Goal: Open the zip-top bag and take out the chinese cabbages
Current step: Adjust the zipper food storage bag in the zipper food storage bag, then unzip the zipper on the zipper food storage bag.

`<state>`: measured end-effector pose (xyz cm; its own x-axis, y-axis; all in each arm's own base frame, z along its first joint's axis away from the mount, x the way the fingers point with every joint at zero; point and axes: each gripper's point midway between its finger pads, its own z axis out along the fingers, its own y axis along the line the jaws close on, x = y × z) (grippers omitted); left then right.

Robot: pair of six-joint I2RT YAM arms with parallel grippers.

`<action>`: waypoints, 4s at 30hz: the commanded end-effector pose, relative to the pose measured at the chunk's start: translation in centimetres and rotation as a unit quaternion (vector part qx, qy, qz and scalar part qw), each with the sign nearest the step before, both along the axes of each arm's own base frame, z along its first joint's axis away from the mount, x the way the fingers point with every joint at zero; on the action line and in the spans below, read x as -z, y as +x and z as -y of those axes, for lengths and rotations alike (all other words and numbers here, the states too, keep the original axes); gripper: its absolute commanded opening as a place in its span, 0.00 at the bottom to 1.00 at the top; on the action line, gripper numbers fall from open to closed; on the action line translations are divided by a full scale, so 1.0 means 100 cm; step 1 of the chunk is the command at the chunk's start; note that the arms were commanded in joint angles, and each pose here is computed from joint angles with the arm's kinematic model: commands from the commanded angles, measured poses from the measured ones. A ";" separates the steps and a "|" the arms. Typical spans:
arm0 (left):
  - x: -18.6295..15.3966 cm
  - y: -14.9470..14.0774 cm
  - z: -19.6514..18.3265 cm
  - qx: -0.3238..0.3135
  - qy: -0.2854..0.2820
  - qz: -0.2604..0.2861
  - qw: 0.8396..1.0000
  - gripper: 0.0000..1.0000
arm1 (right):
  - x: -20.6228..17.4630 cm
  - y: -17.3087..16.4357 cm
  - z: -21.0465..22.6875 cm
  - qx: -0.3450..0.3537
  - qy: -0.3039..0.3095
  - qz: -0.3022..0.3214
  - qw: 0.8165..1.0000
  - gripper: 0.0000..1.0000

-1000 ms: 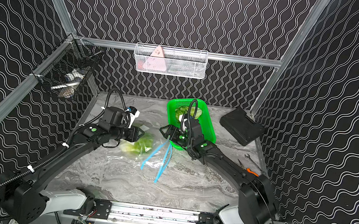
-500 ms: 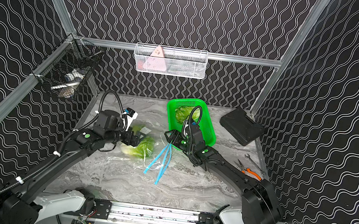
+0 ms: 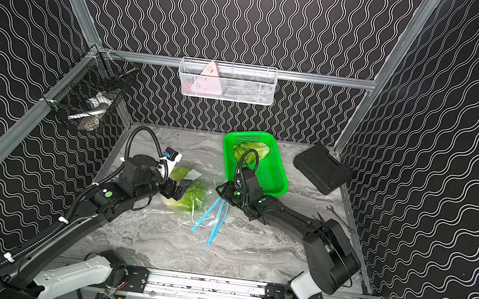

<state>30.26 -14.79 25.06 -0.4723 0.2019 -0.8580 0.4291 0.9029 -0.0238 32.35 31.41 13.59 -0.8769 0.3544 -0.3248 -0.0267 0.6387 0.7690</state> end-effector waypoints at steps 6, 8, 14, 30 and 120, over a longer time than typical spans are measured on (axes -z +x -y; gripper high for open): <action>-0.017 0.009 -0.001 -0.005 0.006 0.026 1.000 0.99 | -0.008 0.013 0.011 0.050 -0.001 0.029 0.998 0.56; -0.018 0.009 0.000 -0.003 0.005 0.031 1.000 0.99 | -0.014 0.007 0.017 0.057 0.014 0.033 0.998 0.57; -0.012 0.006 0.017 0.037 -0.019 0.020 0.999 0.99 | -0.004 -0.005 0.034 0.087 0.025 0.026 0.996 0.59; -0.009 -0.013 0.014 0.081 0.025 0.027 0.996 0.99 | 0.021 0.029 -0.016 0.027 0.010 0.007 1.000 0.12; -0.072 -0.066 0.110 0.450 -0.087 0.060 0.887 0.00 | -0.242 -0.100 -0.027 -0.405 -0.011 0.532 0.743 0.52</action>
<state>23.70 -25.72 31.53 -0.1014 0.3366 -0.9362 0.9805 0.1933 -0.0367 22.16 33.67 36.96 -0.1014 -0.1844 -0.9776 -0.9904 0.1118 0.0816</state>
